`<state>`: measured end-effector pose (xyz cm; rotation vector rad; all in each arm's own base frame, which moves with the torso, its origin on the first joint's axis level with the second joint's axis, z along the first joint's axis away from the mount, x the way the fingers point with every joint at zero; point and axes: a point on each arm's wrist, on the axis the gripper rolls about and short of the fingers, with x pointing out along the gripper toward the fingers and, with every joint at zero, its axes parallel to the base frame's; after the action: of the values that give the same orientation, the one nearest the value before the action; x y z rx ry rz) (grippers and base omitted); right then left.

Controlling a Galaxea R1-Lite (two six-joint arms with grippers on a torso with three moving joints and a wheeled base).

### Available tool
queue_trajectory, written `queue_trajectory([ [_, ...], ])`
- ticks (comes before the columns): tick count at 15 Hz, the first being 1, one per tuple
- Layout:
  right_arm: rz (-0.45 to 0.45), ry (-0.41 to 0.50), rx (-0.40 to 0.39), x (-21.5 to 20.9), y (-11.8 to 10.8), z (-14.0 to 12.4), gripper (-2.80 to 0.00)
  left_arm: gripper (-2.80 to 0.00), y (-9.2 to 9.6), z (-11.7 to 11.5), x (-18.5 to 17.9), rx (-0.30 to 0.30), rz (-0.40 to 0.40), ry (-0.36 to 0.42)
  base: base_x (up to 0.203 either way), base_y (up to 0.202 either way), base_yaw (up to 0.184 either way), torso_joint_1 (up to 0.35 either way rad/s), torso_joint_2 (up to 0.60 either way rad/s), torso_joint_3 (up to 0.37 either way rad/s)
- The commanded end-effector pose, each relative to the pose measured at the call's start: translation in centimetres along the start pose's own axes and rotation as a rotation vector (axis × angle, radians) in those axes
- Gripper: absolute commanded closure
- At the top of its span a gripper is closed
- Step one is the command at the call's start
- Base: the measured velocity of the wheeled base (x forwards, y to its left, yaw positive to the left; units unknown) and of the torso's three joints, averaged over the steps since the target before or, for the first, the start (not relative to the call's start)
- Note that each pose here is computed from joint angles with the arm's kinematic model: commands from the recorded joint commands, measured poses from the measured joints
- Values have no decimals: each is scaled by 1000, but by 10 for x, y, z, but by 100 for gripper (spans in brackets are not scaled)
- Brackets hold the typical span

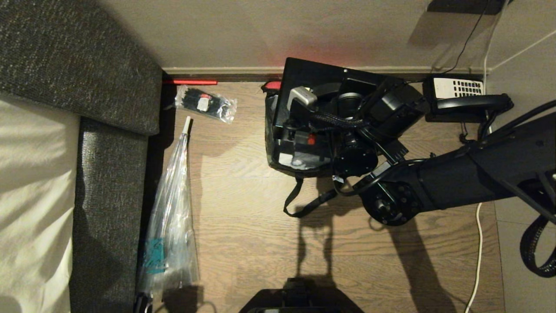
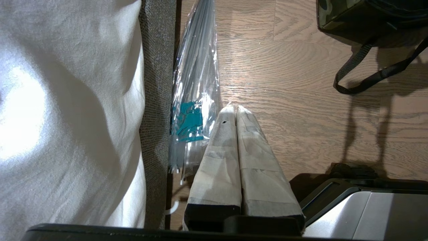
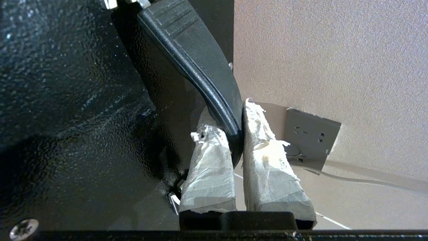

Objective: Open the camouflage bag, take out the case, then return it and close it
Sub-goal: Place the black box back

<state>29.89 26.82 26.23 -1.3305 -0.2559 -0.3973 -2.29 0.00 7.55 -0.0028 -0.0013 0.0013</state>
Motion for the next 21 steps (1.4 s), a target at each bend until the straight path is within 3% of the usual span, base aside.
queue_trajectory([
  [1,-8,6,-1,0,-2,-1,0,0,0,0,0,0,0,2,0,0,0,0,0,0],
  [19,32,-6,-50,-2,49,2,0,0,0,0,0,0,0,1,0,0,0,0,0,0],
  [21,28,-15,-48,-2,47,2,0,0,0,0,0,0,0,0,0,0,0,0,0,0],
])
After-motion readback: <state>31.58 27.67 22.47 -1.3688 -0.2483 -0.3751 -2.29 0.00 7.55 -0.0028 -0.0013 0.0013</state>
